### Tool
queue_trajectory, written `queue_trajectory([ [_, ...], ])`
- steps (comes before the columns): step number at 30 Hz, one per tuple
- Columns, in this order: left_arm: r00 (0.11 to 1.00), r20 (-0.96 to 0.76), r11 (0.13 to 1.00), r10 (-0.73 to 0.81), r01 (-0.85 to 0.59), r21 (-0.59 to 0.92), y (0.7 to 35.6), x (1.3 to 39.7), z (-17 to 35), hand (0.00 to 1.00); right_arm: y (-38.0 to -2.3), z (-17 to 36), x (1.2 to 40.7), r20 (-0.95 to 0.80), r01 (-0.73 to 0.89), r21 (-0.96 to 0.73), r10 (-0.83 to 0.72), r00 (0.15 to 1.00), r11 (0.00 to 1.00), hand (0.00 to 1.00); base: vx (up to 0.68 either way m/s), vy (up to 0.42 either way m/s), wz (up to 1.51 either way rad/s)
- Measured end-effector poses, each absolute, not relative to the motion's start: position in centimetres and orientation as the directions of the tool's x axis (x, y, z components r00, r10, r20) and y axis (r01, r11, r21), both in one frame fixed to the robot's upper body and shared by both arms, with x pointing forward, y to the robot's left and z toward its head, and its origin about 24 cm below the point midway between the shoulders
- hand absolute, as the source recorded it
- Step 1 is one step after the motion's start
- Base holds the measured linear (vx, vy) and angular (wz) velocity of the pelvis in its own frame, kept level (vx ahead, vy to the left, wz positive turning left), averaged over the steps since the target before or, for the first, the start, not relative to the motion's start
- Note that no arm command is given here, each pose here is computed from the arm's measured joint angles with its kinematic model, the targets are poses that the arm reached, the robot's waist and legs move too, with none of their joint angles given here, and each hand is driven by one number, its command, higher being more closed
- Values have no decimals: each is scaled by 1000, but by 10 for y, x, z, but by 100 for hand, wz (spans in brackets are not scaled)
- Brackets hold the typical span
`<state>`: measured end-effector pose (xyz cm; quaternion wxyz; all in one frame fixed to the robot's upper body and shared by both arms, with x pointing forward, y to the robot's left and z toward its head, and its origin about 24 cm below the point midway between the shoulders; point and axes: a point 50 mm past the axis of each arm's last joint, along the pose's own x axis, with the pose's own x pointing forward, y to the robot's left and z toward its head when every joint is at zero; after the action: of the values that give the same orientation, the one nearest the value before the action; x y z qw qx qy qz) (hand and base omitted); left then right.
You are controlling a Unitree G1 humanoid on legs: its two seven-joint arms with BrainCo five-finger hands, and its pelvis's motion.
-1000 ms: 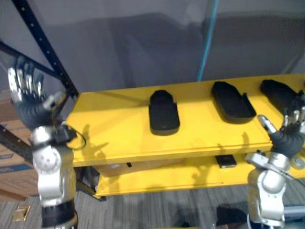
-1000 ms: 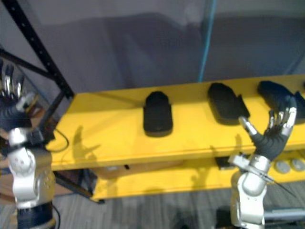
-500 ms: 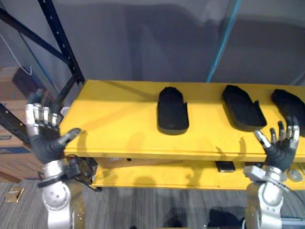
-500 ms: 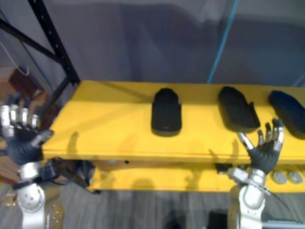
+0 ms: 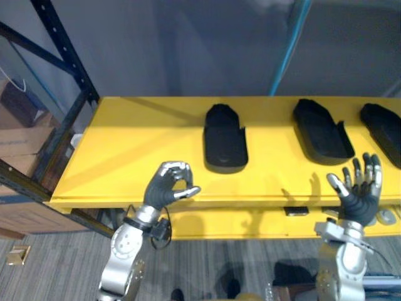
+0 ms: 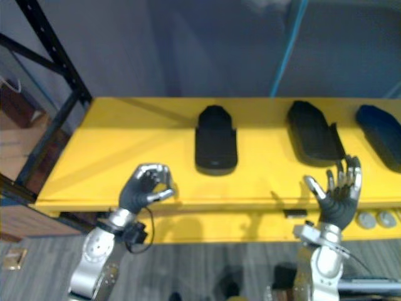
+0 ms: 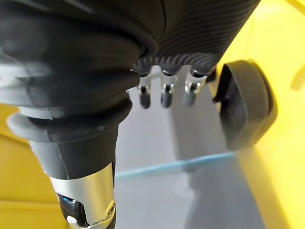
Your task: Walk over and take plastic housings, then place them on the shelf
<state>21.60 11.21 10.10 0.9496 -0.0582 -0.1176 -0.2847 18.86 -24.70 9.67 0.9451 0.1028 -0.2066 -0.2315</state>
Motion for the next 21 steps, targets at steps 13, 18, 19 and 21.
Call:
queue_trajectory([
  [13, 800, 8, 798, -600, 599, -69, 85, 238, 67, 100, -238, 95, 193, 339, 340, 279, -424, 840, 898, 0, 0, 15, -5],
  [18, 846, -52, 847, -530, 527, -68, 75, 248, 56, 100, -230, 92, 196, 327, 312, 283, -397, 858, 907, 0, -2, 0, -1],
  [19, 851, -54, 852, -522, 519, -70, 74, 249, 56, 100, -229, 91, 196, 326, 307, 284, -393, 860, 908, 0, -8, 1, -6],
  [21, 860, -65, 862, -506, 502, -64, 70, 255, 56, 100, -229, 90, 196, 318, 309, 283, -393, 863, 908, 0, -7, 3, -7],
])
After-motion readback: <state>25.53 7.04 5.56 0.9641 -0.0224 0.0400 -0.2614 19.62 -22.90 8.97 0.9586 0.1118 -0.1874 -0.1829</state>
